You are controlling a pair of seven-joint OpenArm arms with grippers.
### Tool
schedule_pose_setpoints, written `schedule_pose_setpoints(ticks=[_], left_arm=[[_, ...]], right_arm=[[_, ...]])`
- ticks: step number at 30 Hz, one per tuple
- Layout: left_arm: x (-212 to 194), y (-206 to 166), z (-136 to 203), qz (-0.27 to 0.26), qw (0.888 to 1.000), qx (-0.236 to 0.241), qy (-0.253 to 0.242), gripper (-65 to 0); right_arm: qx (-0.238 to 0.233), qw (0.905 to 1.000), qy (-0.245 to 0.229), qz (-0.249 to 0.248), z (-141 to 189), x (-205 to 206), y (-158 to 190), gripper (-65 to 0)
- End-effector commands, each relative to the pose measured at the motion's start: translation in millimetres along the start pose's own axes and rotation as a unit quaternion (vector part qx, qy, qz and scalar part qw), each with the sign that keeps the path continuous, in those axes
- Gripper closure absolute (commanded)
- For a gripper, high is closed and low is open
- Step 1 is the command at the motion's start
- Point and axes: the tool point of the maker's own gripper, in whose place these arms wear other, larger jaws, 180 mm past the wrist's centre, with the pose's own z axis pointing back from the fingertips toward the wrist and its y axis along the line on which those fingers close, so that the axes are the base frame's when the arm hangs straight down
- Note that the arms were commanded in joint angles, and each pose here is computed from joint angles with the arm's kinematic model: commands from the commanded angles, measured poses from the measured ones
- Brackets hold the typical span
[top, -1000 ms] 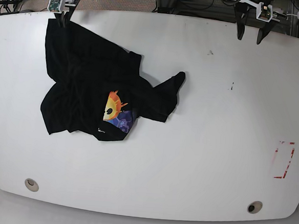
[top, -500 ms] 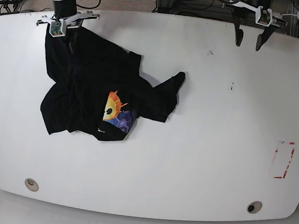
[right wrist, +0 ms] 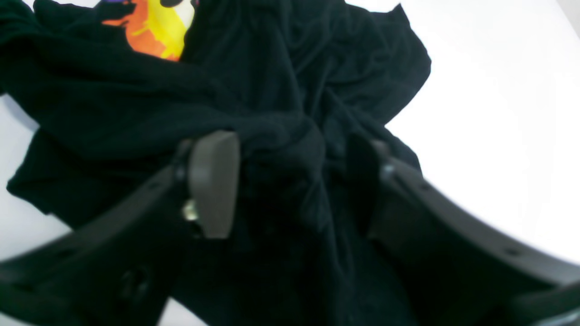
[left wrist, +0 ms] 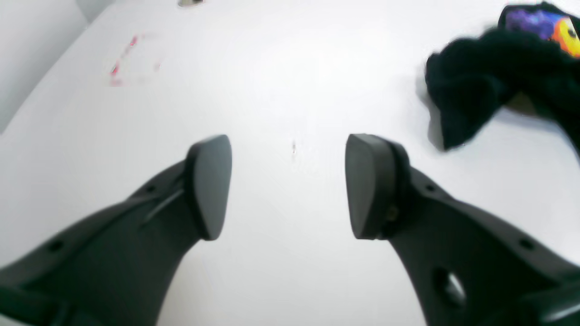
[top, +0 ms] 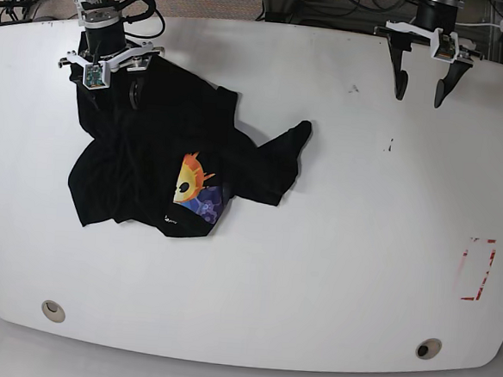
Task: Fold the T-shirt properly
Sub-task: 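Lower the right gripper toward the crumpled black T-shirt's edge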
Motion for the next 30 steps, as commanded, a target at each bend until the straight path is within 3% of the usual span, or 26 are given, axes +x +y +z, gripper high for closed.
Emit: schedule_pose_setpoints(ticks=[1,16,22,30], left_arm=[[7.7,0.1,0.3,-0.002,1.000,-0.001,-0.016,-39.7],[14.9,0.0,-9.1,-0.002,0.999,-0.001,-0.034,-37.1],[15.0,-3.6,-13.3,0.001,0.999,-0.005,-0.033,-37.2],[16.3,-6.1,-17.7,0.003,0.999,-0.009,-0.035,-37.4]], right_arm=[[-0.008,0.9999,-0.012,0.001,-1.6,10.4,-7.9,-42.2],[-0.044,0.9986,0.031,0.005,-16.2,26.7,-35.6,-43.4],[-0.060,0.9978,0.014,0.026,-22.4,61.0,-43.7,-43.4],[-0.067,0.9974,0.010,0.024,-27.0,77.0,-51.4,-43.3]])
